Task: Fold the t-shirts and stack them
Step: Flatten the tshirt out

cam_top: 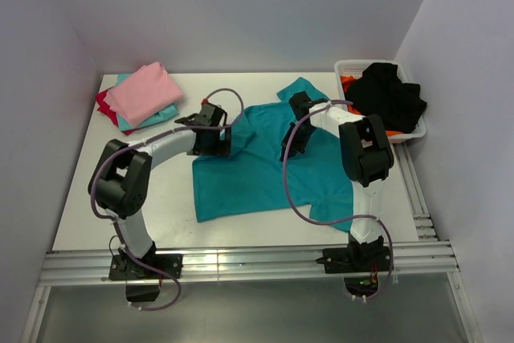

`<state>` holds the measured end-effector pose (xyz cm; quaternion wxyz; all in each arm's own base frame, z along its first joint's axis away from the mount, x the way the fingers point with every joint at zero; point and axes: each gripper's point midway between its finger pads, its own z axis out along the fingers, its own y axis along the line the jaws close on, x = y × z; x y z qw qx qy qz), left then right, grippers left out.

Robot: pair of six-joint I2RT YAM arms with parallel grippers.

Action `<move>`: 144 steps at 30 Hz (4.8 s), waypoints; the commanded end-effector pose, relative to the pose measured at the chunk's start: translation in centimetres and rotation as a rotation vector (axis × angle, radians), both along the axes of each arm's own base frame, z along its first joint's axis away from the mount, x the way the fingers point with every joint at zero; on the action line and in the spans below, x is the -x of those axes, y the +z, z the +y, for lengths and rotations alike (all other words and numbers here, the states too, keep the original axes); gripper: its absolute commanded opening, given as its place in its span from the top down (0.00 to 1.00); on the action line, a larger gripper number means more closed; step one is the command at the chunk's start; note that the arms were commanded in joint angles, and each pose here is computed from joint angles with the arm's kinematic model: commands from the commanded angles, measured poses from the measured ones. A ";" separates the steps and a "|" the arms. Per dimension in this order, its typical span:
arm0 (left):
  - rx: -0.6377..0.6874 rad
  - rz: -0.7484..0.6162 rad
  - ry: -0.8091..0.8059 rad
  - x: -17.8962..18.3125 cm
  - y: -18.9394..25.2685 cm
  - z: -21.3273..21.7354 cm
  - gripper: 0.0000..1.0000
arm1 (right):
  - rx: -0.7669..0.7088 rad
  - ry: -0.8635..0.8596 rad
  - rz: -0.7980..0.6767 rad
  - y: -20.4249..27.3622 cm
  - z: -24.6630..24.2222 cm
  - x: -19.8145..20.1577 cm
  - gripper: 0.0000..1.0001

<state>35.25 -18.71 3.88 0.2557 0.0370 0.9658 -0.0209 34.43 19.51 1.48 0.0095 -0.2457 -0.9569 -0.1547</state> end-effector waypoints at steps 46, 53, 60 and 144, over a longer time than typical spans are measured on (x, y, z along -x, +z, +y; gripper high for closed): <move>0.563 0.026 -0.246 -8.4 1.3 -9.1 0.12 | 0.042 0.032 0.004 -1.0 -0.1 0.1 1.00; 0.558 0.002 -0.245 -9.4 2.6 -9.3 0.12 | 0.035 0.029 0.008 -1.2 0.2 0.0 1.00; 0.566 0.014 -0.240 -9.4 1.9 -9.4 0.14 | 0.037 0.035 0.009 -1.0 0.4 -0.5 1.00; 0.205 -0.334 0.230 -25.9 9.0 12.5 0.01 | 0.136 0.187 -0.016 0.0 -0.9 -0.5 0.00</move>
